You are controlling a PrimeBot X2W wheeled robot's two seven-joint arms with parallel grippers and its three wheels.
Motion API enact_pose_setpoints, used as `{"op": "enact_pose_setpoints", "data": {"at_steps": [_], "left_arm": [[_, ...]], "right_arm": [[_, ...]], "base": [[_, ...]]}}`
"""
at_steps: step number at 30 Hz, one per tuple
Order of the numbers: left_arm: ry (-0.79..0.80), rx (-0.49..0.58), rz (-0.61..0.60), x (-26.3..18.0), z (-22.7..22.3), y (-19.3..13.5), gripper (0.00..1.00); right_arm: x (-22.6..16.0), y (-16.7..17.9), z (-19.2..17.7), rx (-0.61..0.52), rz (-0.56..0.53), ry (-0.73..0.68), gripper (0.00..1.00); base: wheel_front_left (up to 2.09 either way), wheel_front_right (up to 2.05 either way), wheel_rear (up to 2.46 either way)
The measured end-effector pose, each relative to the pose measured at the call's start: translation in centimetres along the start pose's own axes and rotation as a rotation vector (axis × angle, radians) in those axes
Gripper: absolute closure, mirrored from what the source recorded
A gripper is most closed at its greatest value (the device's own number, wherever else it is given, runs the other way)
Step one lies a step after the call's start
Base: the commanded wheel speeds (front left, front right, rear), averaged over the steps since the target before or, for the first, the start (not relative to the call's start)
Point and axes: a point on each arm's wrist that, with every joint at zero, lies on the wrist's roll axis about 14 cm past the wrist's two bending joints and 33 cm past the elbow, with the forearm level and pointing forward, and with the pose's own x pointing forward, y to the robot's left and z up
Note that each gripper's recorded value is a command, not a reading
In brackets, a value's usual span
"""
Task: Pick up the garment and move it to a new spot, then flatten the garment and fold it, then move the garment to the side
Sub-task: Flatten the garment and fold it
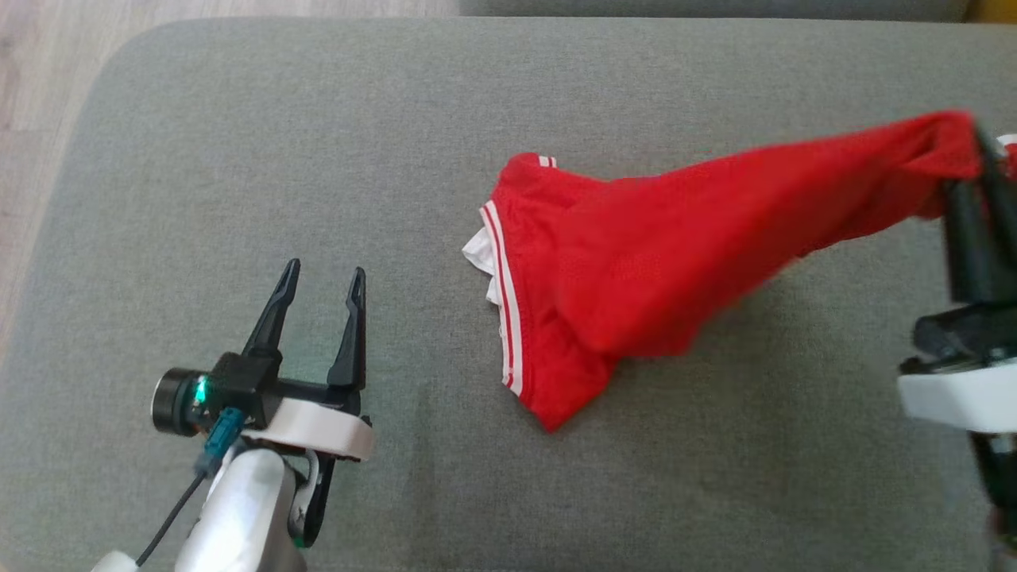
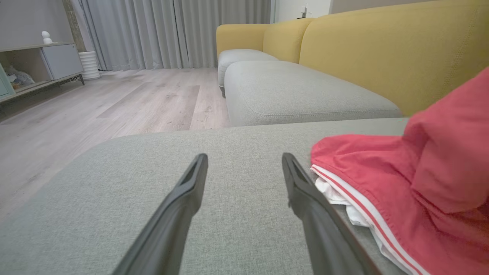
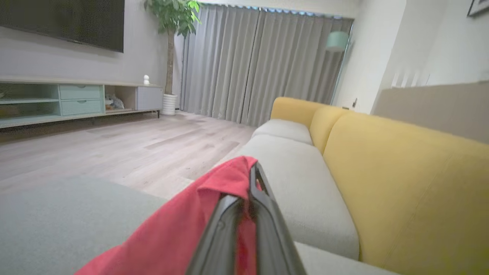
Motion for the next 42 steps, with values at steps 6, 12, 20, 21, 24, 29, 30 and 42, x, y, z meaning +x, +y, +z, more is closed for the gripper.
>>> {"op": "enact_pose_setpoints", "data": {"at_steps": [6,12,20,21,24,29,30,42], "left_arm": [[0.007,0.003,0.0,0.1,-0.3,0.0,0.0],[0.015,0.0,0.007,0.1,-0.6,0.2,0.0],[0.015,-0.006,0.0,0.0,-0.6,0.0,0.0],[0.014,-0.008,0.0,0.0,-0.6,0.0,0.0],[0.006,-0.015,0.0,0.1,-0.3,-0.2,0.0],[-0.001,-0.02,-0.005,0.4,0.0,-0.3,0.0],[0.001,-0.022,-0.005,0.4,-0.1,-0.4,0.0],[0.037,-0.024,-0.011,0.8,-1.3,-0.4,0.0]], "right_arm": [[1.5,0.2,6.3,-0.084,0.041,-0.18,1.0],[3.0,1.0,12.1,-0.169,0.095,-0.366,1.0],[5.0,6.5,17.8,-0.21,0.315,-0.525,1.0],[5.5,7.1,18.0,-0.202,0.334,-0.524,1.0],[7.5,7.8,17.0,-0.138,0.355,-0.475,1.0],[11.9,6.9,9.5,-0.018,0.319,-0.232,1.0],[12.5,6.4,7.3,0.0,0.301,-0.169,1.0],[12.1,-2.4,-15.3,0.193,-0.016,0.408,1.0]], "base": [[0.0,0.0,0.0],[0.0,0.0,0.0],[0.0,0.0,0.0],[0.0,0.0,0.0],[0.0,0.0,0.0],[0.0,0.0,0.0],[0.0,0.0,0.0],[0.0,0.0,0.0]]}}
